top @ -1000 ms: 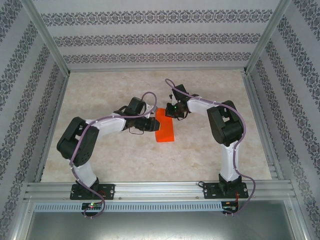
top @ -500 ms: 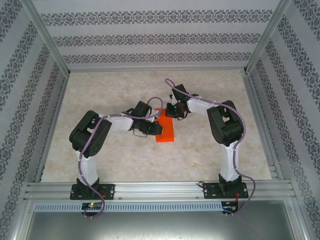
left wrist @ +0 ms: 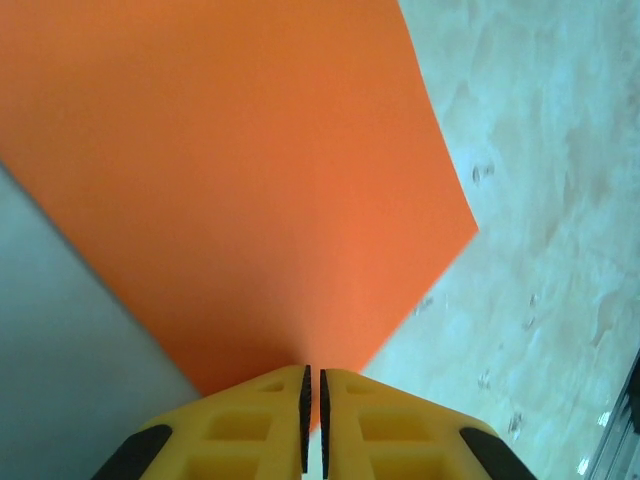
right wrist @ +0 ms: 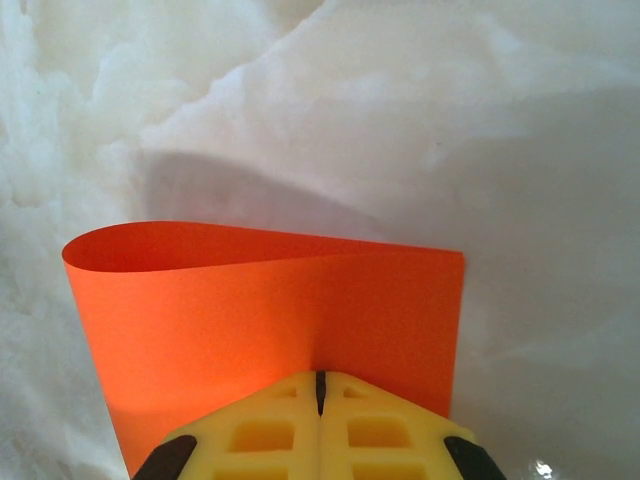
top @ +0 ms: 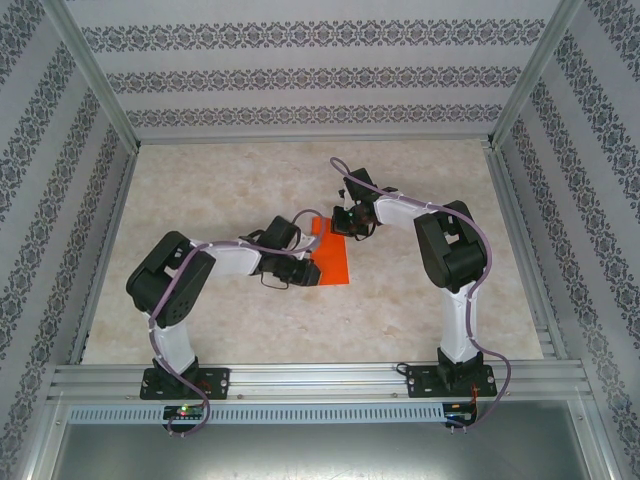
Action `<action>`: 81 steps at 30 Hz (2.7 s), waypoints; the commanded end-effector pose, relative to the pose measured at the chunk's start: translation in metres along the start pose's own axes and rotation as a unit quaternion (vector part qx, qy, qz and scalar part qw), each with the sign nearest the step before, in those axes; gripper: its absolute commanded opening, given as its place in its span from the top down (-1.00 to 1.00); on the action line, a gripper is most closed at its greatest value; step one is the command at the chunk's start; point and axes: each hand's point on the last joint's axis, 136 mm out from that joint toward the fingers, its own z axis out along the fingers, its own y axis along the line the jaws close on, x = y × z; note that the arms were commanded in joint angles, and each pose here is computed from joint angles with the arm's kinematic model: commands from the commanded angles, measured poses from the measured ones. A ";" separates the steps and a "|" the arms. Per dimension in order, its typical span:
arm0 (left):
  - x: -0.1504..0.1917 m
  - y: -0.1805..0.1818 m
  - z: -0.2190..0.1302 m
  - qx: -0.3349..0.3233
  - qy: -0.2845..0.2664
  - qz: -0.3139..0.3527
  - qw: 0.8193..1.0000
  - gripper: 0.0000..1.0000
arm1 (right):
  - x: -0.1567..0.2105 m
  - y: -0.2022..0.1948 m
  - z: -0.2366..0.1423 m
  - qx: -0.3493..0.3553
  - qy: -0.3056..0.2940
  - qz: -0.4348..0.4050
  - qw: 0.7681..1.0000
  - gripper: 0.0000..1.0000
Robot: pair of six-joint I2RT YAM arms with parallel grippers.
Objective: Fold a paper plane with a square sheet of paper (fold left side to right side)
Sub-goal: First fold the square sheet of paper in half at the center of the table, then hold the square sheet of paper at the center of the table.
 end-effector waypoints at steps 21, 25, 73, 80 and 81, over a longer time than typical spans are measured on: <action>-0.063 -0.033 -0.026 0.051 -0.052 0.006 0.997 0.66 | 0.017 -0.027 0.008 0.060 0.029 -0.001 0.998 1.00; -0.075 -0.021 -0.007 0.042 -0.047 0.001 0.998 0.66 | 0.016 -0.024 0.007 0.057 0.026 -0.006 0.998 1.00; -0.069 -0.014 0.015 0.014 -0.024 -0.014 1.000 0.67 | 0.134 -0.038 -0.024 0.052 0.067 0.003 0.996 1.00; -0.102 0.002 0.006 -0.006 -0.049 -0.021 0.999 0.66 | 0.139 -0.050 -0.024 0.078 0.083 -0.007 0.993 1.00; -0.104 0.007 0.007 -0.012 -0.051 -0.024 0.998 0.66 | 0.138 -0.051 -0.025 0.082 0.084 -0.008 0.993 1.00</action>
